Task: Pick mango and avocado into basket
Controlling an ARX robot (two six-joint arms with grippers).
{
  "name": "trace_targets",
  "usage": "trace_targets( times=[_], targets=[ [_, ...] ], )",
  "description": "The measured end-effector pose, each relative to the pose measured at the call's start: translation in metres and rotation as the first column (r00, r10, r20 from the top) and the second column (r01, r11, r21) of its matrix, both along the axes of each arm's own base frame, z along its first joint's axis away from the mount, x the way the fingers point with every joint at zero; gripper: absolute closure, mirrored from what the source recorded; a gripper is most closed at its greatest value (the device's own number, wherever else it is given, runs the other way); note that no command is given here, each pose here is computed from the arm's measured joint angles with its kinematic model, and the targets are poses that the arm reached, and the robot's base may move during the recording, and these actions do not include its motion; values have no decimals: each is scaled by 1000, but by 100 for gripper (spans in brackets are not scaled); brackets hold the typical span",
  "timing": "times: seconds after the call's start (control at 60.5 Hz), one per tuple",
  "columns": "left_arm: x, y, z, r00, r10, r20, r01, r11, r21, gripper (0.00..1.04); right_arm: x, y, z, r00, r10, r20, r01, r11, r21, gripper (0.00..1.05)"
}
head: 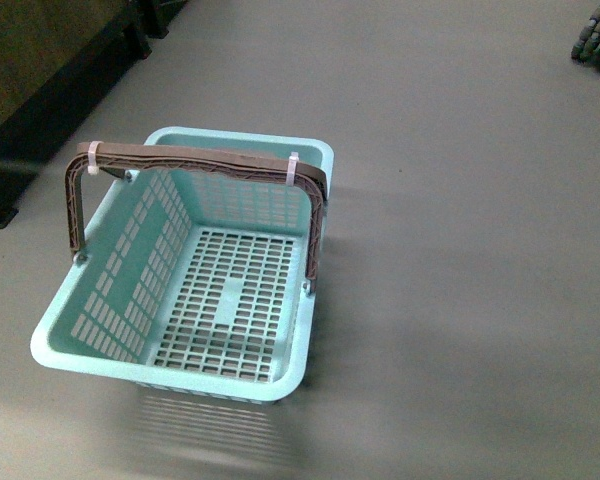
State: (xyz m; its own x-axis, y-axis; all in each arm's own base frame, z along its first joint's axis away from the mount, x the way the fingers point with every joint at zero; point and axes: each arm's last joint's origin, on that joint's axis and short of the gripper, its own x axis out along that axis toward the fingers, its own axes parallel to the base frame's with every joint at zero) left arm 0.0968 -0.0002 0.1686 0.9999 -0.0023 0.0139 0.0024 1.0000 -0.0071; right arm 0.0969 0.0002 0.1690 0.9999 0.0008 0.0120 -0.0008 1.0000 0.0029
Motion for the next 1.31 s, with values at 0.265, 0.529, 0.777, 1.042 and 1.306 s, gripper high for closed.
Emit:
trace_targets(
  times=[0.265,0.529,0.777,1.042,1.306],
  targets=[
    [0,0,0,1000,0,0,0,1000,0,8,0,0,0,1000,0,0,0,1000,0,9],
    [0,0,0,1000,0,0,0,1000,0,8,0,0,0,1000,0,0,0,1000,0,9],
    [3,-1,3,938,-142,-317,75,974,-214,8,0,0,0,1000,2,0,-2,1000,0,9],
    [65,1,49,923,-186,-338,-134,668,-732,8,0,0,0,1000,2,0,-2,1000,0,9],
    [156,-13,-4,873,-120,-473,-398,387,-832,8,0,0,0,1000,2,0,-2,1000,0,9]
  ],
)
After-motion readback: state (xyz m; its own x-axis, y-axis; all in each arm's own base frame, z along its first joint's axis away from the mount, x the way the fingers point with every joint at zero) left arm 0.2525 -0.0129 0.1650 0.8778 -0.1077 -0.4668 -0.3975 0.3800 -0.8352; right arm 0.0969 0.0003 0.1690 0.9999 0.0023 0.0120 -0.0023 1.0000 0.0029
